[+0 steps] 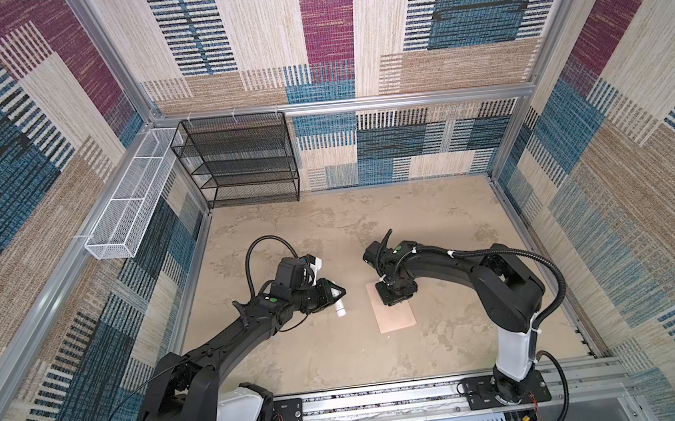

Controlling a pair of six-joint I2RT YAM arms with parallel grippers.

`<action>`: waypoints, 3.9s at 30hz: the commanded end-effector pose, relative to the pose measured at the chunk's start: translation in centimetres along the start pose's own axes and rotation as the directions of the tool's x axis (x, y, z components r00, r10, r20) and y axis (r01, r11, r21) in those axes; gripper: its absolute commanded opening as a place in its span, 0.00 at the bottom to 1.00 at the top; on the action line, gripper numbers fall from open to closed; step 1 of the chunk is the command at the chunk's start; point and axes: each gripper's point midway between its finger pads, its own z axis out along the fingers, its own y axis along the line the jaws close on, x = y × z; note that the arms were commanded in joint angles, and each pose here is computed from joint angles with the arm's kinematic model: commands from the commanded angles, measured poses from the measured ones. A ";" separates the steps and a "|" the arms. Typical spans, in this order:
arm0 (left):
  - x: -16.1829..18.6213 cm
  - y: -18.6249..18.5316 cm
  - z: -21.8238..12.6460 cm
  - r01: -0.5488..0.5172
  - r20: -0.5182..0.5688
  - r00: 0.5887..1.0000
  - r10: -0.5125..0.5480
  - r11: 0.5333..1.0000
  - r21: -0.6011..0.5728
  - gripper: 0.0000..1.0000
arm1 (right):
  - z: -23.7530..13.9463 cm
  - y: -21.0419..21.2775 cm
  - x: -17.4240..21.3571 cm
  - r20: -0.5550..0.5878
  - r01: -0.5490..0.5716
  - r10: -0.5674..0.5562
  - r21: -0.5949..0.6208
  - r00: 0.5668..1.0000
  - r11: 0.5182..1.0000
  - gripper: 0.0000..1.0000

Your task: Place the letter into the envelope and seal it

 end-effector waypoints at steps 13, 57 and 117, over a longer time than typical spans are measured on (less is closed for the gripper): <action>-0.3 0.1 0.0 -0.017 0.003 1.000 0.017 1.000 -0.017 0.13 | -1.1 0.4 -0.2 0.040 -0.010 0.015 -0.137 0.999 0.990 0.55; -0.4 0.2 0.6 -0.013 -0.011 1.000 0.013 1.000 -0.013 0.13 | -0.1 -4.9 0.7 0.030 -0.085 0.086 -0.038 0.996 0.996 0.23; -0.5 -1.5 0.6 -0.035 -0.021 0.999 0.036 0.999 0.031 0.12 | -0.4 -3.3 -1.0 0.035 -0.053 0.055 -0.063 0.998 0.997 0.00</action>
